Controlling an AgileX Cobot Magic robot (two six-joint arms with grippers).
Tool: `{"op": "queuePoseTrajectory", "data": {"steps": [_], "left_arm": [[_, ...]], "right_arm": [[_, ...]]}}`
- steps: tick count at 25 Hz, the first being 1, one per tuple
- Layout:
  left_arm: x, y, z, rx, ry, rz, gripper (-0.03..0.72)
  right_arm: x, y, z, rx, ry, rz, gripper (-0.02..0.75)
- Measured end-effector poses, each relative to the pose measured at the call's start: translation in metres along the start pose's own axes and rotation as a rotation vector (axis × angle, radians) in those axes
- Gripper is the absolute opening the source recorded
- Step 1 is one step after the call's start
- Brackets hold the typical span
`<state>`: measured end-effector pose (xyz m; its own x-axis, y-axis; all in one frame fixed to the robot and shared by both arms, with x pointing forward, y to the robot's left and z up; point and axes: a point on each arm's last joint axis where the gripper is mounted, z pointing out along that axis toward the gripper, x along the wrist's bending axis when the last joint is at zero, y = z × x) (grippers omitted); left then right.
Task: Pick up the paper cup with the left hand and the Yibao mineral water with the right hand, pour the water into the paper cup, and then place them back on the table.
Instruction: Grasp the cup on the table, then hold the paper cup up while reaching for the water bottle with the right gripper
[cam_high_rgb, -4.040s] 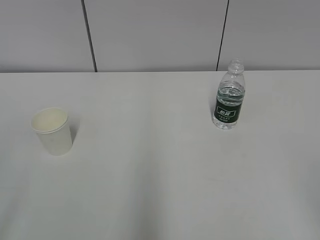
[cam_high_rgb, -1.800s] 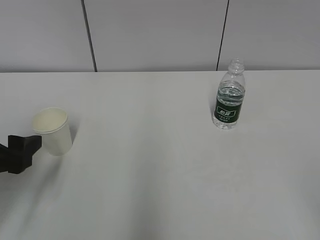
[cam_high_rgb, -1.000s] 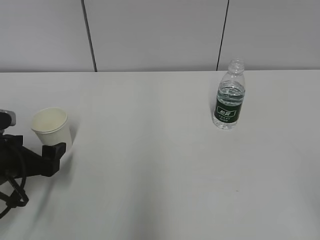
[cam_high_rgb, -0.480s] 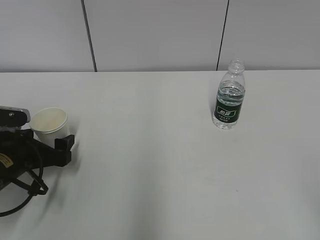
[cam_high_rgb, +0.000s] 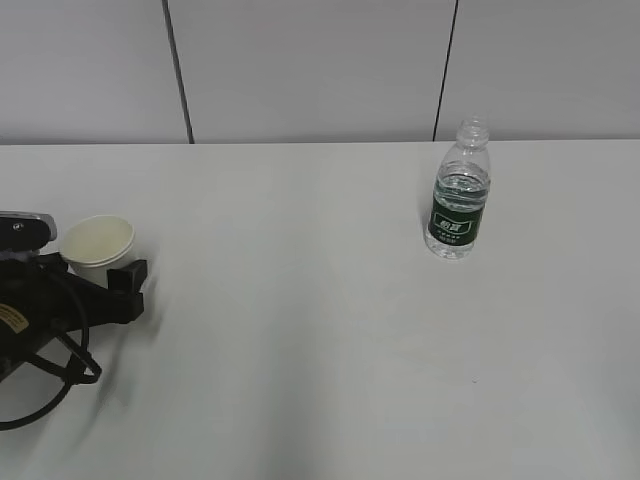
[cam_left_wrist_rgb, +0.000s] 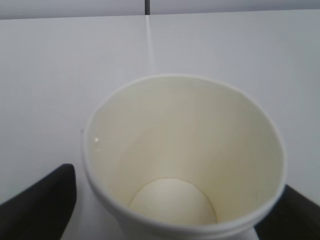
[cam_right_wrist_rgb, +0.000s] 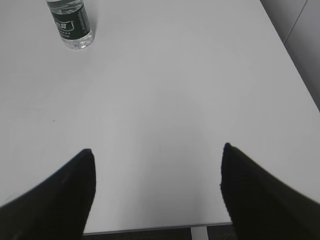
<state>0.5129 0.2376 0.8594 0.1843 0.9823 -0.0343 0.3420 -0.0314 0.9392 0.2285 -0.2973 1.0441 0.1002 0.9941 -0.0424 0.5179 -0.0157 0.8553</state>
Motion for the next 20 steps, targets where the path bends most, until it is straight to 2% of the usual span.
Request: {"op": "queuePoseTrajectory", "data": {"steps": [12, 16, 20], "left_arm": [[-0.0001, 0.0001, 0.0000, -0.001, -0.001, 0.000, 0.456], [-0.0016, 0.0000, 0.0000, 0.000, -0.017, 0.006, 0.447], [-0.0075, 0.0017, -0.0007, -0.004, -0.082, 0.034, 0.447]], "right_arm": [[0.0000, 0.0000, 0.0000, 0.000, 0.000, 0.000, 0.579], [0.0000, 0.0000, 0.0000, 0.000, 0.000, 0.000, 0.579], [0.0000, 0.0000, 0.0000, 0.000, 0.000, 0.000, 0.579]]}}
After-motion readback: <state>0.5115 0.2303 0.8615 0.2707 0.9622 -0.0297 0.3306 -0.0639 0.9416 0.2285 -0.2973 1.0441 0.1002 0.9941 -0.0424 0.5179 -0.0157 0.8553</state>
